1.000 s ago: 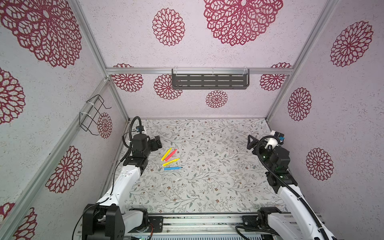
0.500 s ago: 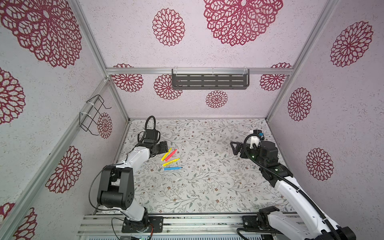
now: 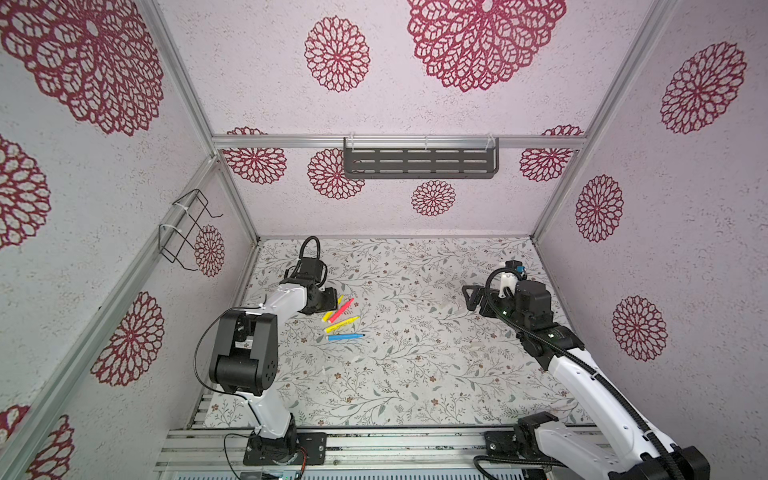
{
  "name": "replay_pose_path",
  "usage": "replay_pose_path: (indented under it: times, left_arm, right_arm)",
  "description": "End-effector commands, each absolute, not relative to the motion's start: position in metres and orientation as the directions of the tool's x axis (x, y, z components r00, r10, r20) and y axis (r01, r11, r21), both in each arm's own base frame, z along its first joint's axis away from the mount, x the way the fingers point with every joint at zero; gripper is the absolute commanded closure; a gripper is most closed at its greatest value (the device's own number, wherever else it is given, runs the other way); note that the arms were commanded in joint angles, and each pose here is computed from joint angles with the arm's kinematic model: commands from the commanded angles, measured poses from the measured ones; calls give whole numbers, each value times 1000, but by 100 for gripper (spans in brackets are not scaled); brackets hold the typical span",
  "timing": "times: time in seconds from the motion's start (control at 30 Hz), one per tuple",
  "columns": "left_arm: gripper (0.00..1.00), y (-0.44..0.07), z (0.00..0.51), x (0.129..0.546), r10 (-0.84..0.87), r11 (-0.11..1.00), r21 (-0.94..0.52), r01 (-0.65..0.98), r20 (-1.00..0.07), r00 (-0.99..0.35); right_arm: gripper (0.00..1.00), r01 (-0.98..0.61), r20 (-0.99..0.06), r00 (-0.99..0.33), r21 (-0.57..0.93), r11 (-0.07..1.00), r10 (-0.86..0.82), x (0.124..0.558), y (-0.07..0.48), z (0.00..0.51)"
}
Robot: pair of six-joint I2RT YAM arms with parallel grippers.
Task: Insert the pens into the pen caps
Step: 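Move the left gripper over the yellow highlighter while the right arm rises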
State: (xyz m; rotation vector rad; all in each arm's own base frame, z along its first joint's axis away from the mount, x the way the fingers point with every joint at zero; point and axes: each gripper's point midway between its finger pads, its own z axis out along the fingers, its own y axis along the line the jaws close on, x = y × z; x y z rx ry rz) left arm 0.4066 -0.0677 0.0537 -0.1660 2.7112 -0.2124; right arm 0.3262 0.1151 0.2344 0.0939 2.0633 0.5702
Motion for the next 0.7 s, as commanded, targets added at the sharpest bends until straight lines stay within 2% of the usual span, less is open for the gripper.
replay_pose_path:
  times: [0.0,0.67]
  left_arm:
    - [39,-70,46,409,-121,986,-150,-69,-374,-920]
    - [49,-66,20,412,-74,996,-68,-56,-301,-951]
  right_arm:
    - [1,-194,-813,-494,449,872,309,325,118,253]
    - [1,-203,-820,-475,456,867,320,317,116,255]
